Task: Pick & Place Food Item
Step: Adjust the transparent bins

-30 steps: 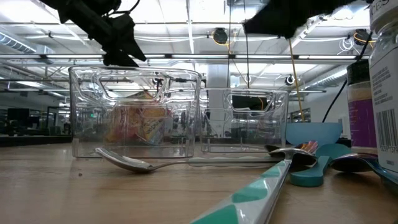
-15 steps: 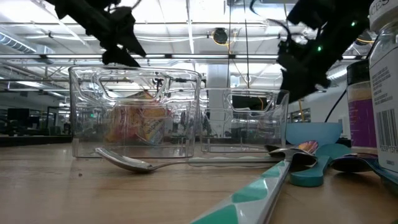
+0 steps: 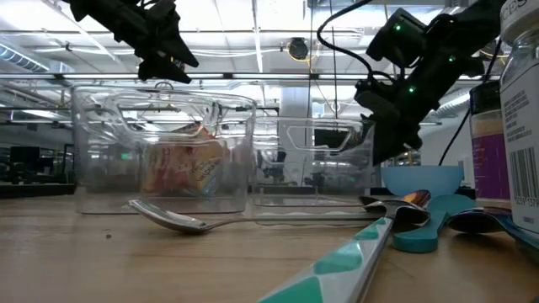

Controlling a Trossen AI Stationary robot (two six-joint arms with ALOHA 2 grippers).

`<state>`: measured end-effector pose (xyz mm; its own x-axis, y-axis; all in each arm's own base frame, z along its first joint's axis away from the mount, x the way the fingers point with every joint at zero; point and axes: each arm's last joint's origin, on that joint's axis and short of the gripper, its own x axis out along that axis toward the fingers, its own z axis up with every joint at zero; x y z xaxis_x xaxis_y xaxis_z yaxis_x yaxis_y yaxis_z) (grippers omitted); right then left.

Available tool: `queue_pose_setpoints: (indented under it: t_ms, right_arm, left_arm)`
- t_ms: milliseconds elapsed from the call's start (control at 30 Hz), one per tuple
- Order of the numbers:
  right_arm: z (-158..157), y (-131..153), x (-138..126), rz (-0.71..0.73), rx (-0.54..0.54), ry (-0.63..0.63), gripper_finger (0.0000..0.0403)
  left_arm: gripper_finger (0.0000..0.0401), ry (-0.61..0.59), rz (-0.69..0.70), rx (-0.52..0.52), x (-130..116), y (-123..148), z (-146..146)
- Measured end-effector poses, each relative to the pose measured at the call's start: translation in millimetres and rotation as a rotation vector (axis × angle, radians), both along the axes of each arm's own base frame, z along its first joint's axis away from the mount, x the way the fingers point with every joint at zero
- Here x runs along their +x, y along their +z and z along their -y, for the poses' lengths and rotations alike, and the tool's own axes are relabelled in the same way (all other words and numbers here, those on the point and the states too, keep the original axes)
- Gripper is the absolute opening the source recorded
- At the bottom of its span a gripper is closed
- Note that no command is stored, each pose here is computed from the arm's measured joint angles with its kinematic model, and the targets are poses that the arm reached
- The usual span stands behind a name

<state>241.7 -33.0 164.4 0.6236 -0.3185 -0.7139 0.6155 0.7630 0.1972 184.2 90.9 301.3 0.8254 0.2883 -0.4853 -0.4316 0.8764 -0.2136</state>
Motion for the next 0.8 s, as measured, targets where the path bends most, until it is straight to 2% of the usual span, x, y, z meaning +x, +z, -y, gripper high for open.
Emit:
queue_pose_setpoints:
  t_ms: [233, 633, 800]
  right_arm:
    - [3.9, -6.2, 8.3, 0.038, 0.036, 0.013, 0.0160]
    - [5.4, -2.0, 16.5, 0.126, 0.001, 0.032, 0.0160]
    - [5.4, -1.5, 16.4, 0.122, -0.012, 0.046, 0.0160]
  left_arm:
    - [0.0280, -0.005, -0.001, 0.011, 0.1, 0.2, -0.1]
    - [0.0280, -0.015, 0.003, 0.005, 0.5, 0.3, 0.7]
    - [0.0280, -0.117, 0.006, 0.023, 3.0, 2.7, 16.8]
